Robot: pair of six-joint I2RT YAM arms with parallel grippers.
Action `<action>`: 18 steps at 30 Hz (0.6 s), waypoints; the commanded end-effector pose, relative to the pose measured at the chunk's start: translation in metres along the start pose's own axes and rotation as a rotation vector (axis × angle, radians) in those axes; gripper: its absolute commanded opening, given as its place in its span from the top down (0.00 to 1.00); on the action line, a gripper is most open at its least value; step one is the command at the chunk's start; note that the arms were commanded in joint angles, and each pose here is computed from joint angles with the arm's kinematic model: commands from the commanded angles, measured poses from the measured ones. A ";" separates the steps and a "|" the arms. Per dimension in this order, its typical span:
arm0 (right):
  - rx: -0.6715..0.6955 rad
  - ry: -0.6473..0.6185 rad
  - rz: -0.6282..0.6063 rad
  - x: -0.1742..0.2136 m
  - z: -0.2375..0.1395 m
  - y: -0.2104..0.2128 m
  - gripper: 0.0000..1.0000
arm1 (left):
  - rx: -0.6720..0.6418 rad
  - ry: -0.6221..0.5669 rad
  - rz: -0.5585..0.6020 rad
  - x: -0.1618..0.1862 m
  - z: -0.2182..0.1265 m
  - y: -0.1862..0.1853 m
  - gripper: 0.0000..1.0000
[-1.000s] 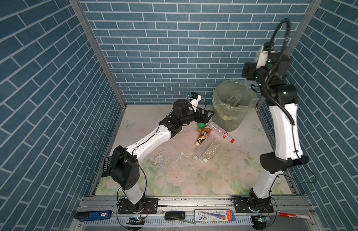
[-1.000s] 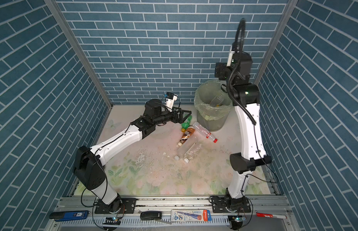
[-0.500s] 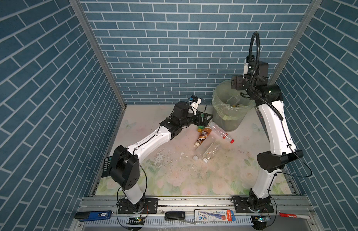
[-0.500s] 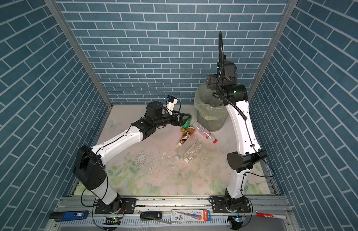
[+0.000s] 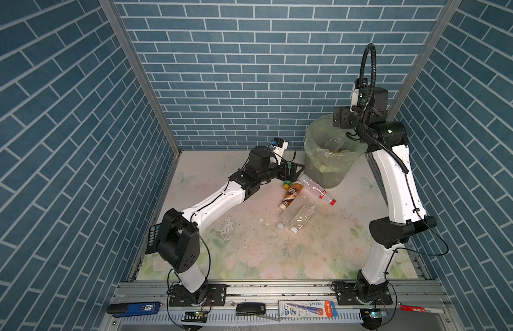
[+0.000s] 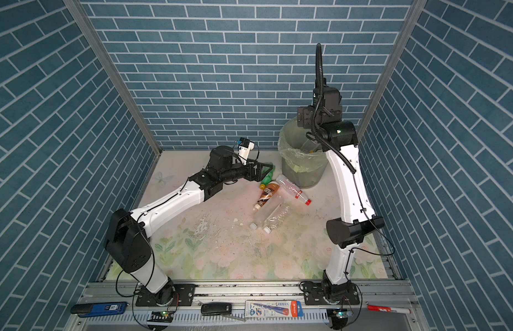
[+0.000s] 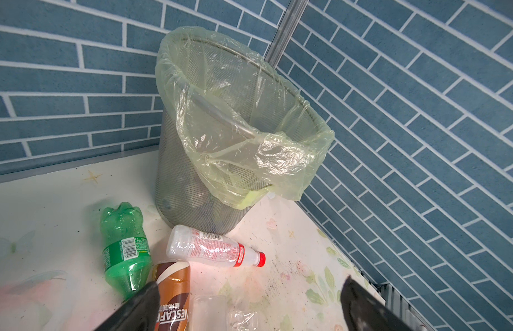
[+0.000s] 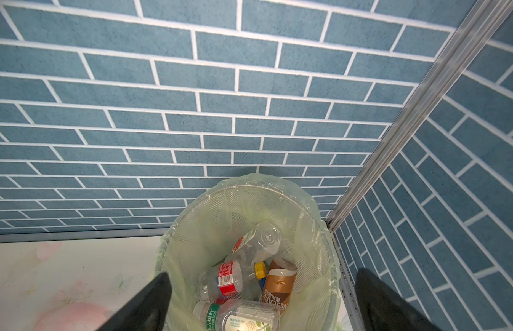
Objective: Throw the plastic bottles in the bin
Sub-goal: 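Swing the right gripper back while the left reaches to the frosted clear bottle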
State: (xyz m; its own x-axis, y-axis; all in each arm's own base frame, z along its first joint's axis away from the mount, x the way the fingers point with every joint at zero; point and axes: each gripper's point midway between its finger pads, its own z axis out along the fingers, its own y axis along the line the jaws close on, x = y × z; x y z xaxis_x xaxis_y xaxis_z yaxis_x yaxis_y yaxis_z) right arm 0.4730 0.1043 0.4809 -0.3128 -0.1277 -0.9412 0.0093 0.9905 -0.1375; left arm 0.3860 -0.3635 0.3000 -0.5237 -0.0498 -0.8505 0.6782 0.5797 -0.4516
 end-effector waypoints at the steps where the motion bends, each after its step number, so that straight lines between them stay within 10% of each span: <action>1: -0.032 -0.042 0.005 -0.015 -0.017 0.000 0.01 | -0.021 0.011 0.016 0.003 -0.008 -0.001 0.01; 18: -0.340 0.109 -0.105 0.101 -0.070 0.137 0.01 | -0.235 0.217 -0.069 0.120 -0.055 0.048 0.01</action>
State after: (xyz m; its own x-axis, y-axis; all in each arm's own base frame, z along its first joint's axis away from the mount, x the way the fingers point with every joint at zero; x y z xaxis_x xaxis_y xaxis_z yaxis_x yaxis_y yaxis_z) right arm 0.3913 0.2241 0.3852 -0.4032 -0.3222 -0.8565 -0.3341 0.9232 -0.1900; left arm 0.3377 -0.3040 0.1890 -0.6961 0.0676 -0.7148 0.5136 0.7425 -0.4300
